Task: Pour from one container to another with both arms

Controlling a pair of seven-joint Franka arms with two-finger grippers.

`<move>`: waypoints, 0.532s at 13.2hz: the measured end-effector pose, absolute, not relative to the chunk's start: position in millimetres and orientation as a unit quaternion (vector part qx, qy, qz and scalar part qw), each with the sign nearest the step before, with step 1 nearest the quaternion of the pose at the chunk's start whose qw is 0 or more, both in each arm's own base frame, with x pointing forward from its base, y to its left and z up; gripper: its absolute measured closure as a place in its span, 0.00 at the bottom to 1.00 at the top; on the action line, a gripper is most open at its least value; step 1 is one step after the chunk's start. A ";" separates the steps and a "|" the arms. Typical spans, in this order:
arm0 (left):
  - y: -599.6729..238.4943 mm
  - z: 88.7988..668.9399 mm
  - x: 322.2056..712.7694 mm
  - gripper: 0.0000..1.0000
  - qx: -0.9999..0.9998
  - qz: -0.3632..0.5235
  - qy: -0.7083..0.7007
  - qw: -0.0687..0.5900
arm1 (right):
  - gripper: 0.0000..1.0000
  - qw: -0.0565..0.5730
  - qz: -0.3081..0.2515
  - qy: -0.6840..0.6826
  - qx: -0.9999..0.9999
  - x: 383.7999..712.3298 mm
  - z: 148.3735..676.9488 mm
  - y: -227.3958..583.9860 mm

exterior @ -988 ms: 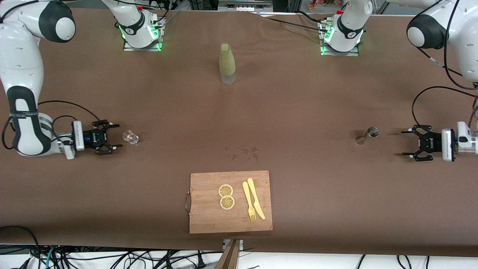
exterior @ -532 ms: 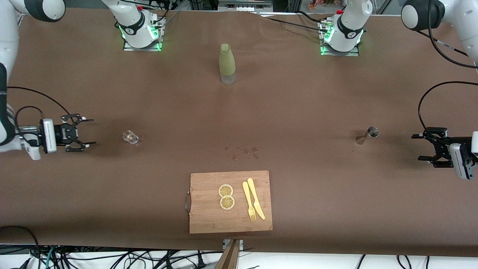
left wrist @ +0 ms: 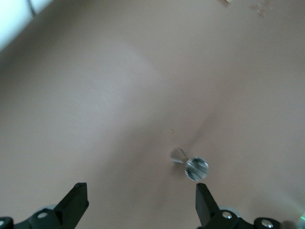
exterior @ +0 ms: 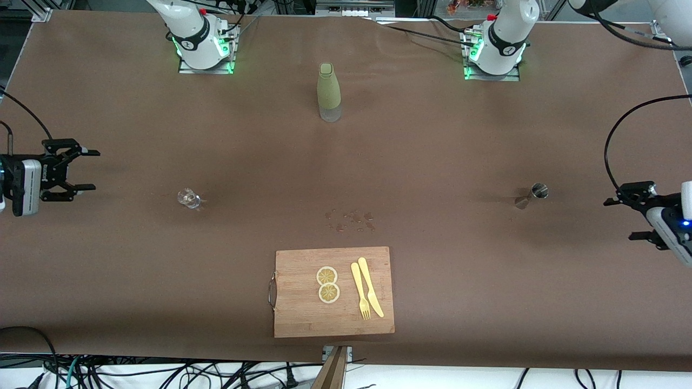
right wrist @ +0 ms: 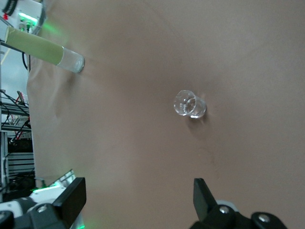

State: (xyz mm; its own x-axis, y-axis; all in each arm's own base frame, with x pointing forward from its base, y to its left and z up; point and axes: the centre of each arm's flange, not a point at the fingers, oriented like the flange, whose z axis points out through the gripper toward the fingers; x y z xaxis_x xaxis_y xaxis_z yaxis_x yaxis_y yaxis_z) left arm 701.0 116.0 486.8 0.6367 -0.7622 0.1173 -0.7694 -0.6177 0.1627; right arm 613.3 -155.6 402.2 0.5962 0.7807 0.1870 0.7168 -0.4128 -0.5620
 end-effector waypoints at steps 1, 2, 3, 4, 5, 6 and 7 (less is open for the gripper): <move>111.5 505.4 703.1 0.00 0.898 0.044 -0.430 0.081 | 0.00 0.281 0.074 -0.435 -0.852 613.0 421.4 -139.3; 110.1 521.2 702.0 0.00 0.900 0.060 -0.427 0.071 | 0.00 0.249 0.092 -0.424 -0.866 611.6 441.6 -125.7; 110.7 535.1 698.6 0.00 0.909 0.069 -0.407 0.067 | 0.00 0.213 0.108 -0.408 -0.881 608.4 463.6 -111.7; 112.0 548.4 694.3 0.00 0.926 0.075 -0.365 0.066 | 0.00 0.178 0.123 -0.384 -0.898 602.5 484.8 -97.9; 112.4 559.8 688.8 0.00 0.946 0.074 -0.307 0.072 | 0.00 0.150 0.133 -0.350 -0.915 593.7 502.6 -86.1; 111.0 568.1 681.9 0.00 0.964 0.064 -0.245 0.082 | 0.00 0.131 0.141 -0.306 -0.932 582.6 516.0 -78.0; 106.1 574.8 674.4 0.00 0.977 0.049 -0.182 0.096 | 0.00 0.113 0.149 -0.255 -0.949 569.9 525.9 -74.4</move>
